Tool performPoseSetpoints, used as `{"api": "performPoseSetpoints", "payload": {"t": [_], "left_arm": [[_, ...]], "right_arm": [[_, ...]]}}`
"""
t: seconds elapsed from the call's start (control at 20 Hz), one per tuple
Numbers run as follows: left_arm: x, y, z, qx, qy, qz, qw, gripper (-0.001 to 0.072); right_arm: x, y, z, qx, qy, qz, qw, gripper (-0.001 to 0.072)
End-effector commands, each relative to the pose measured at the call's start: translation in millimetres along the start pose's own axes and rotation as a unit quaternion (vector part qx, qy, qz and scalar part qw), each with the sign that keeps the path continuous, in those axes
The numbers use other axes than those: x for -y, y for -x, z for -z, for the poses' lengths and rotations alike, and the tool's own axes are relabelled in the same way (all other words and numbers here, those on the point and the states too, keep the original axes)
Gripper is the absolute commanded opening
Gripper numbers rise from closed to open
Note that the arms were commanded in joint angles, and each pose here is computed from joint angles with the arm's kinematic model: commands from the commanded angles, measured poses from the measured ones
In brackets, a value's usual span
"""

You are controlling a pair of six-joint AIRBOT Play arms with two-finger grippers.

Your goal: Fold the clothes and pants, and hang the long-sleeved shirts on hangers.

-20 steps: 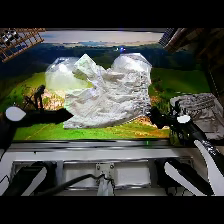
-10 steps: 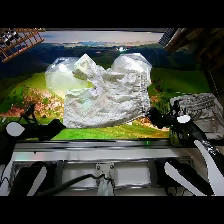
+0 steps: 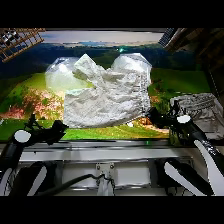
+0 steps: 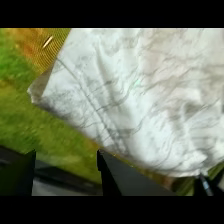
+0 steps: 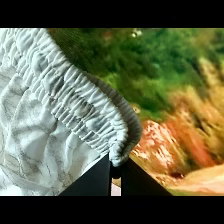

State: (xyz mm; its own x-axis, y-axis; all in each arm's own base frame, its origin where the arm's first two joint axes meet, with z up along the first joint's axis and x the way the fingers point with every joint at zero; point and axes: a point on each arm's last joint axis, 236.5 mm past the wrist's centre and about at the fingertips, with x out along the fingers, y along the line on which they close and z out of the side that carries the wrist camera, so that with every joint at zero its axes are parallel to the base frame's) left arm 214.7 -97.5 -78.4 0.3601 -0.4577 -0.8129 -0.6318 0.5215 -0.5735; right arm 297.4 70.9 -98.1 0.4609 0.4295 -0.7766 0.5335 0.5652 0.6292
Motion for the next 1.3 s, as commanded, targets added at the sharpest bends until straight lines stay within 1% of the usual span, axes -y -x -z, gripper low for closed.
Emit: {"api": "performPoseSetpoints", "payload": {"t": [0.0,0.3,0.5,0.7,0.8,0.85,0.9,1.05,1.15,1.25], "left_arm": [[11.3,-4.0,-17.6,0.040,0.038,0.040,0.998,0.0425],[-1.9,-15.9,-20.3,0.032,0.051,0.015,0.998,0.0424],[-3.8,-22.2,-25.1,0.034,0.065,0.014,0.997,0.0425],[0.1,-27.5,-36.5,0.049,0.097,0.028,0.994,0.0421],[1.3,-32.6,-38.3,0.047,0.098,0.033,0.994,0.0343],[2.9,-36.1,-37.0,0.041,0.101,0.037,0.993,0.0341],[5.6,-39.9,-34.9,0.033,0.104,0.043,0.993,0.0300],[18.0,-47.9,-31.1,0.015,0.095,0.073,0.993,0.0005],[35.6,-43.6,-30.8,0.013,0.075,0.106,0.991,0.0008],[64.8,-29.0,-33.4,0.020,0.042,0.154,0.987,0.0007]], "right_arm": [[-0.2,-0.1,-0.1,0.000,0.001,0.000,1.000,0.0033],[-0.2,-0.1,-0.3,0.000,0.001,0.000,1.000,0.0033],[-0.3,-0.1,-0.4,0.000,0.000,0.000,1.000,0.0034],[-0.6,-0.1,-0.4,0.000,-0.001,-0.001,1.000,0.0035],[-0.7,0.0,-0.5,0.001,-0.001,-0.001,1.000,0.0035],[-0.7,0.0,-0.6,0.001,-0.001,-0.001,1.000,0.0034],[-0.6,-0.1,-0.5,0.001,-0.001,-0.001,1.000,0.0034],[-0.9,0.0,0.8,-0.002,0.000,-0.001,1.000,0.0033],[-1.5,0.2,9.6,-0.021,0.004,-0.003,1.000,0.0033],[-3.0,1.8,21.4,-0.045,0.007,-0.005,0.999,0.0033]]}}
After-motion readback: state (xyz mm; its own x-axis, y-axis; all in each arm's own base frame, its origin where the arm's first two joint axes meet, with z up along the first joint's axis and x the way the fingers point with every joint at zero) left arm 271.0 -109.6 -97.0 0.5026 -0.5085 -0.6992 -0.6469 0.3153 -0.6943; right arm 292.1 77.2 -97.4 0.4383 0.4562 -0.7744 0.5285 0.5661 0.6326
